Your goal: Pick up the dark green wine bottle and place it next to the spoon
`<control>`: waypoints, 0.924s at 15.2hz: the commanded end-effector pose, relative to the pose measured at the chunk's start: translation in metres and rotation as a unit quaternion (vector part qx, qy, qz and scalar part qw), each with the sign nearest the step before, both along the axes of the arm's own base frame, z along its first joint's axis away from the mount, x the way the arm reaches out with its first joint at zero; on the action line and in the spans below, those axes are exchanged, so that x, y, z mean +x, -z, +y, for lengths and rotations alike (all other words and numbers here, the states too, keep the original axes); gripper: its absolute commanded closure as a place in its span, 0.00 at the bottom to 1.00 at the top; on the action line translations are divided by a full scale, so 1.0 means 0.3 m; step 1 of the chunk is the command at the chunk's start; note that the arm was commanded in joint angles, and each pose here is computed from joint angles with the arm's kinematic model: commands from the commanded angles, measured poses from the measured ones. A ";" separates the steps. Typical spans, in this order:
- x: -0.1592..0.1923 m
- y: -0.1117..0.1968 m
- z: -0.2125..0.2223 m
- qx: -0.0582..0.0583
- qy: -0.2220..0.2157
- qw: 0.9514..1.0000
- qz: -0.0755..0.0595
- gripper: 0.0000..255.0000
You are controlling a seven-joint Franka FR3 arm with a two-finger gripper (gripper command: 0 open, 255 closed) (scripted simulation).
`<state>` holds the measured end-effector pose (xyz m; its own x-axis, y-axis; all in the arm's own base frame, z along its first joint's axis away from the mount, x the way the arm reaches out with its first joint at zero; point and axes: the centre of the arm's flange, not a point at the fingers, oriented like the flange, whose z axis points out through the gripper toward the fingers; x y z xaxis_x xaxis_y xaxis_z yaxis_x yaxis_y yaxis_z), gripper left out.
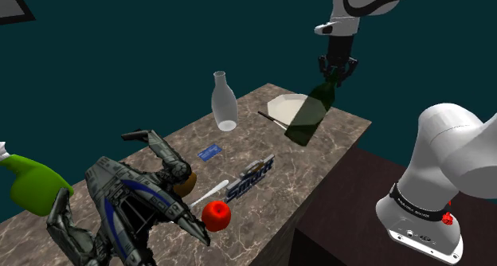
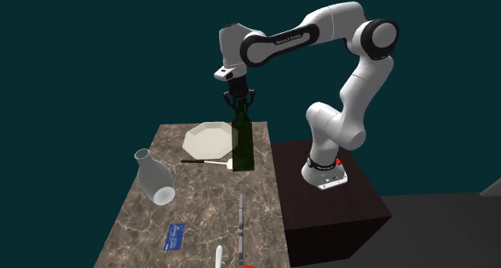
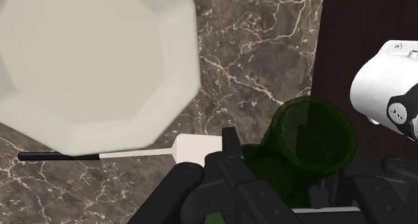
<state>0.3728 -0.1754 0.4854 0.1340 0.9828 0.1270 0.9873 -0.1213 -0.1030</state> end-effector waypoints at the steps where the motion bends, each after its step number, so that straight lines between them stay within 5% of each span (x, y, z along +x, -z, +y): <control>1: 0.054 -0.006 0.077 0.000 0.000 1.000 0.000 1.00; 14: 0.400 -0.009 0.532 0.000 0.000 1.000 0.000 1.00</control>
<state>0.4836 -0.0265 0.4879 0.1337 0.9829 0.1266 0.9873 -0.1210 -0.1033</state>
